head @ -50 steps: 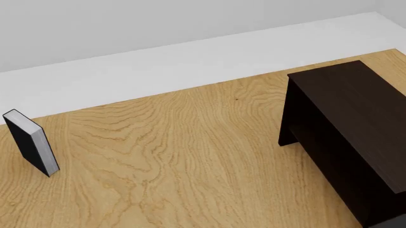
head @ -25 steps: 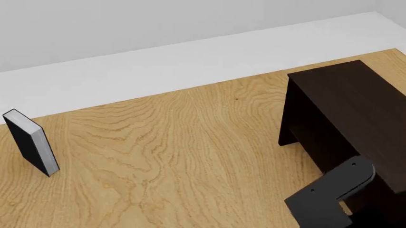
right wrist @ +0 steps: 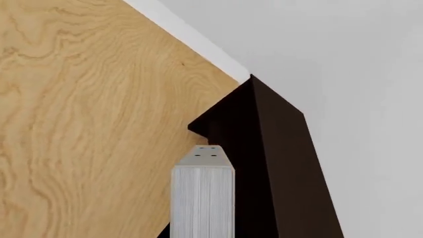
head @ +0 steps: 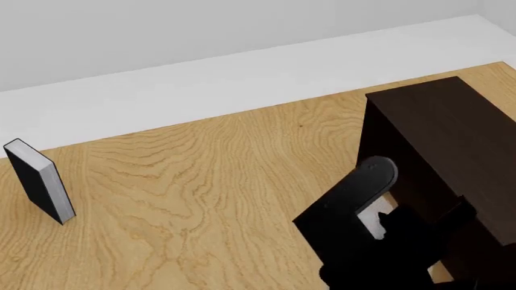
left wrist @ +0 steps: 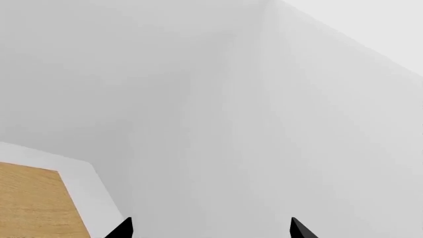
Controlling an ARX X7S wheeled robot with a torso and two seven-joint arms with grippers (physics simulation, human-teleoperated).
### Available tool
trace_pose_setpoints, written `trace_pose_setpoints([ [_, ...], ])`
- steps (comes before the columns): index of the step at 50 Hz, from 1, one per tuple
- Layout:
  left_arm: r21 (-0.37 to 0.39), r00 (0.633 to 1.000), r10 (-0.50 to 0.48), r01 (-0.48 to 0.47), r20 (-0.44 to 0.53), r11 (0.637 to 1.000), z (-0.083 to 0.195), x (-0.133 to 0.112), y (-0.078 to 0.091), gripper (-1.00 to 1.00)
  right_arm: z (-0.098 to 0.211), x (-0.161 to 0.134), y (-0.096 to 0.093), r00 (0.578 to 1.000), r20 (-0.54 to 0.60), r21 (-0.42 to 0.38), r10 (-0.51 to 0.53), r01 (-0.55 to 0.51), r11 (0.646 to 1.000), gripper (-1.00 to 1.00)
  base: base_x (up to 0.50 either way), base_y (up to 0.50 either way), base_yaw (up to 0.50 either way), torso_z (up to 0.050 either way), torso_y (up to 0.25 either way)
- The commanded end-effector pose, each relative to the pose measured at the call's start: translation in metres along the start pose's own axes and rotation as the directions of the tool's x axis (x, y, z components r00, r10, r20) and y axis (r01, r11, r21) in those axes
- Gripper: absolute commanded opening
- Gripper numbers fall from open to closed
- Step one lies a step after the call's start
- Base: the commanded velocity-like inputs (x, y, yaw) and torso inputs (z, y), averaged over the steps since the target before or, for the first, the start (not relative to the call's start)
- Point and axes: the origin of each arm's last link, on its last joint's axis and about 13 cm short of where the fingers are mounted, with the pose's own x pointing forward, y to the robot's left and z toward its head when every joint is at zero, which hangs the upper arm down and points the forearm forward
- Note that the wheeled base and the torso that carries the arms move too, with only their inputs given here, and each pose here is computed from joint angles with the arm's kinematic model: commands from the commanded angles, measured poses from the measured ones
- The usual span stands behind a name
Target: Pick up the book on the right and place it on the cabinet shelf.
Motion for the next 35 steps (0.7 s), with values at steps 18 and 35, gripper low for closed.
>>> trace_pose_setpoints([
  [18,0.004,1.000,-0.005,0.005,-0.002,1.000,-0.001,0.000,0.000,1.00,0.011,0.041,0.039,0.964,0.134,-0.220,-0.228,0.253,0.942,-1.00,0.00,0.00,0.00,0.000,0.001],
  [35,0.007,1.000,-0.008,0.008,0.001,1.000,0.000,0.000,-0.001,1.00,-0.003,0.061,0.054,0.924,0.182,-0.351,-0.336,0.381,0.855,-1.00,0.00,0.00,0.00,0.000,0.001],
])
